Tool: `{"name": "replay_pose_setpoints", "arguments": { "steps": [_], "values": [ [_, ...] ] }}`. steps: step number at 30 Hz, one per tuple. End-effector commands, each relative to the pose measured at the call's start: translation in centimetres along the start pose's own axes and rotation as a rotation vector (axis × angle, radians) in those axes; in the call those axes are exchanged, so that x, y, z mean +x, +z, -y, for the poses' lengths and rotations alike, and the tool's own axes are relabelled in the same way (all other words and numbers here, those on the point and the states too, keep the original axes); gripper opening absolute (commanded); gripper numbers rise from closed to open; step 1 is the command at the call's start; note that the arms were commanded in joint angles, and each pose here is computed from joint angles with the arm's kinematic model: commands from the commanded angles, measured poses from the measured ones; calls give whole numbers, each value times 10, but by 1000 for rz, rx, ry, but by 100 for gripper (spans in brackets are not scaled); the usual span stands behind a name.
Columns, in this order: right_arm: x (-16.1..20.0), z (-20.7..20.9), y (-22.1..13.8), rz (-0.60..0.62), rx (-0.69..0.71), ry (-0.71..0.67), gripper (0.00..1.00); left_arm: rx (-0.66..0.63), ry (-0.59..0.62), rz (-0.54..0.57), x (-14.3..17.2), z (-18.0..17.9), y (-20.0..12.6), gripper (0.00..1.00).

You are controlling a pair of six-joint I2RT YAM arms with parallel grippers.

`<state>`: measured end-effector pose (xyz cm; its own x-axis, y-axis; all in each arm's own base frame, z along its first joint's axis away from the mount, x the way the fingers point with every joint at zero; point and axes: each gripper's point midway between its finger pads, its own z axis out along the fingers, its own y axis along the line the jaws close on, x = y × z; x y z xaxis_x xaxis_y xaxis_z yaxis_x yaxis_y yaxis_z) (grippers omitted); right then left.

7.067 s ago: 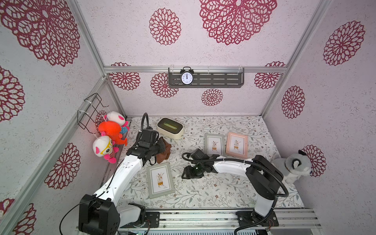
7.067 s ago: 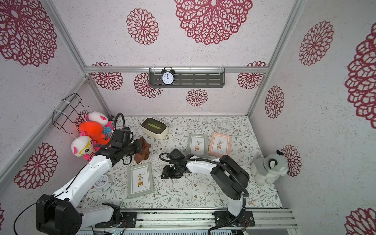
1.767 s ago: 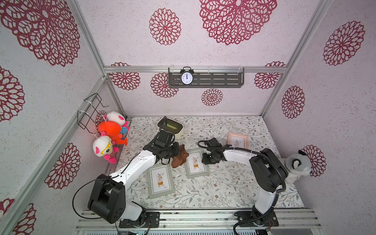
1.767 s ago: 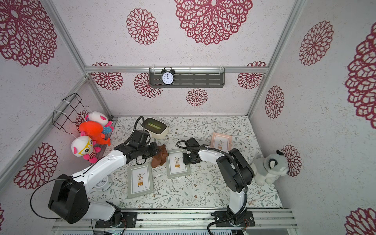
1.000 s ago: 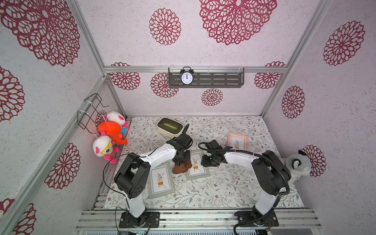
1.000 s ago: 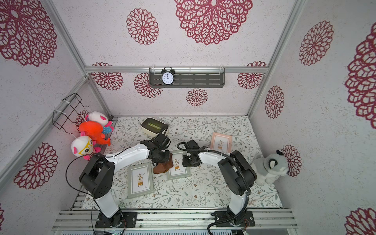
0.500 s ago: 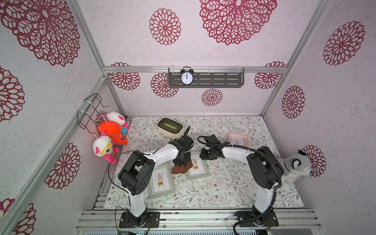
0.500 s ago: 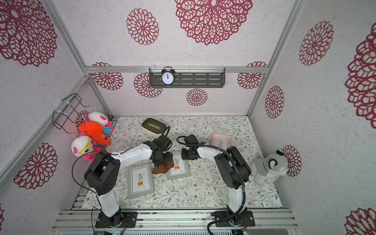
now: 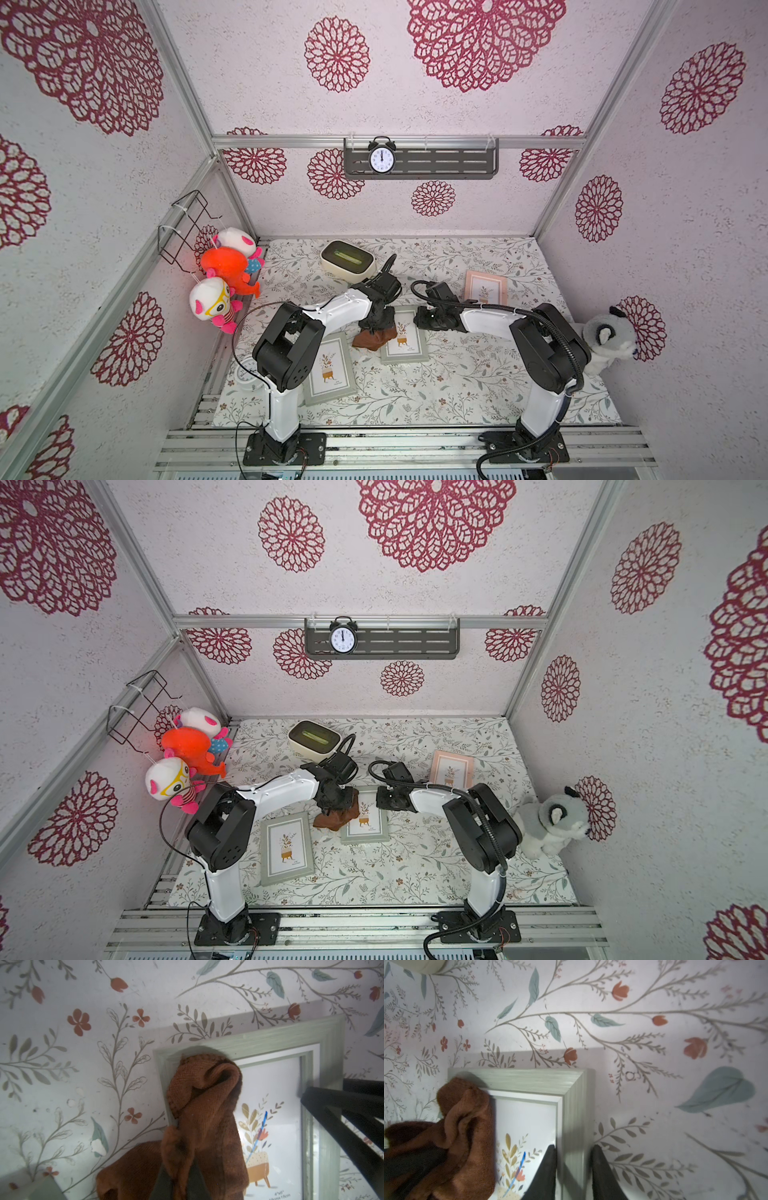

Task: Wipe the picture frame with a cloth
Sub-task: Wipe the dirt from the picture frame.

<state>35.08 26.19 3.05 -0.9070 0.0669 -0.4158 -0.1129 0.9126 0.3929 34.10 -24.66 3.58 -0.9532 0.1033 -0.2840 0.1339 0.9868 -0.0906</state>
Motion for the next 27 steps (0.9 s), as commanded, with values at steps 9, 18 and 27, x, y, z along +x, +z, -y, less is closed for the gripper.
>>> {"name": "replay_pose_setpoints", "arguments": {
  "steps": [9,18,27],
  "values": [
    [22,15,2,-62,50,56,20,21,97,-192,82,23,9,0],
    [30,11,1,-63,8,65,20,-65,41,-110,51,0,10,0],
    [38,9,4,-84,-3,49,20,-88,-23,-10,-17,-20,18,0]
  ]
}}
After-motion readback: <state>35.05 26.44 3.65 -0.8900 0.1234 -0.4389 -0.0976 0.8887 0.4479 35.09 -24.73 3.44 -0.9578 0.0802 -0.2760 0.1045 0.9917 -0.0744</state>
